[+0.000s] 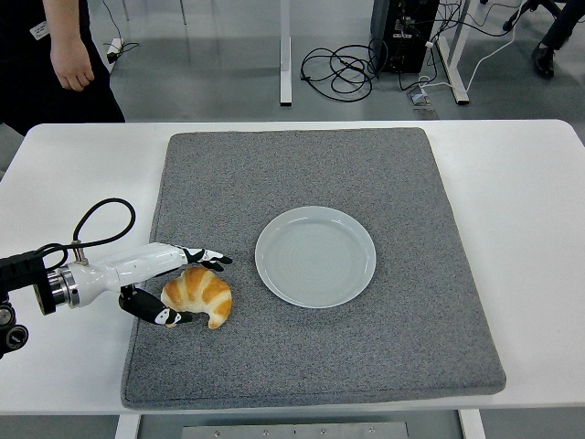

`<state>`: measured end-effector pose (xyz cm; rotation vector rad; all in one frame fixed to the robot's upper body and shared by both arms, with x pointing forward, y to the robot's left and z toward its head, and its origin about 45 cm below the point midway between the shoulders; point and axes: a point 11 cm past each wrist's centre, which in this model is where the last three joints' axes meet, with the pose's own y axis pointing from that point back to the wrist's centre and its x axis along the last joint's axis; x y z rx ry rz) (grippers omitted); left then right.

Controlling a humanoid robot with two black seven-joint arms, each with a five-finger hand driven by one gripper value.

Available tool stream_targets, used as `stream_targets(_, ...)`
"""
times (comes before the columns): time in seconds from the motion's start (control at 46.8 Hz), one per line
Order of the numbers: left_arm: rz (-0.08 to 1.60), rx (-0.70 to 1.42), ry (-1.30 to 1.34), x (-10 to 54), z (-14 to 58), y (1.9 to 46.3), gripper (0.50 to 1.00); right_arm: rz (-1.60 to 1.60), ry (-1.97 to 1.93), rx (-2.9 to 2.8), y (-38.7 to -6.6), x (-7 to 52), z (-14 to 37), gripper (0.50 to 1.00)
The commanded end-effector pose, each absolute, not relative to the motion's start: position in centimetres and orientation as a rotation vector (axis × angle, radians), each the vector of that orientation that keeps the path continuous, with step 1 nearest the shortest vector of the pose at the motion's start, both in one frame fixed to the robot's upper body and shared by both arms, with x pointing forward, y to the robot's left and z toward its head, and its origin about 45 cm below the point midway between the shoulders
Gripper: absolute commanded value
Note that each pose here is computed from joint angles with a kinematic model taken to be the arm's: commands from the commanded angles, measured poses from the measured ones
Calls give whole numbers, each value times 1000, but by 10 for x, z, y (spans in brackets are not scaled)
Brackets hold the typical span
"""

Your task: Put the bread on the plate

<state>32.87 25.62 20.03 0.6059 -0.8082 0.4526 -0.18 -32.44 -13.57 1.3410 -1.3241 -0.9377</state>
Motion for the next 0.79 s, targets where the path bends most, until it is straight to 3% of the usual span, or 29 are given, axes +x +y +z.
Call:
stream_targets(0.0,451,605,-809,329,200,257,730,-938,-1326,1339,-325,-2,-136,1000)
stream_targets(0.299,456,596,-829,333,207,258,502,-937,-1325,1342,-324,-1,-136,1000)
stream_targets(0.769,507,565,-903,357,246,261,500,-938,-1324,1341,-324,-2,-136,1000)
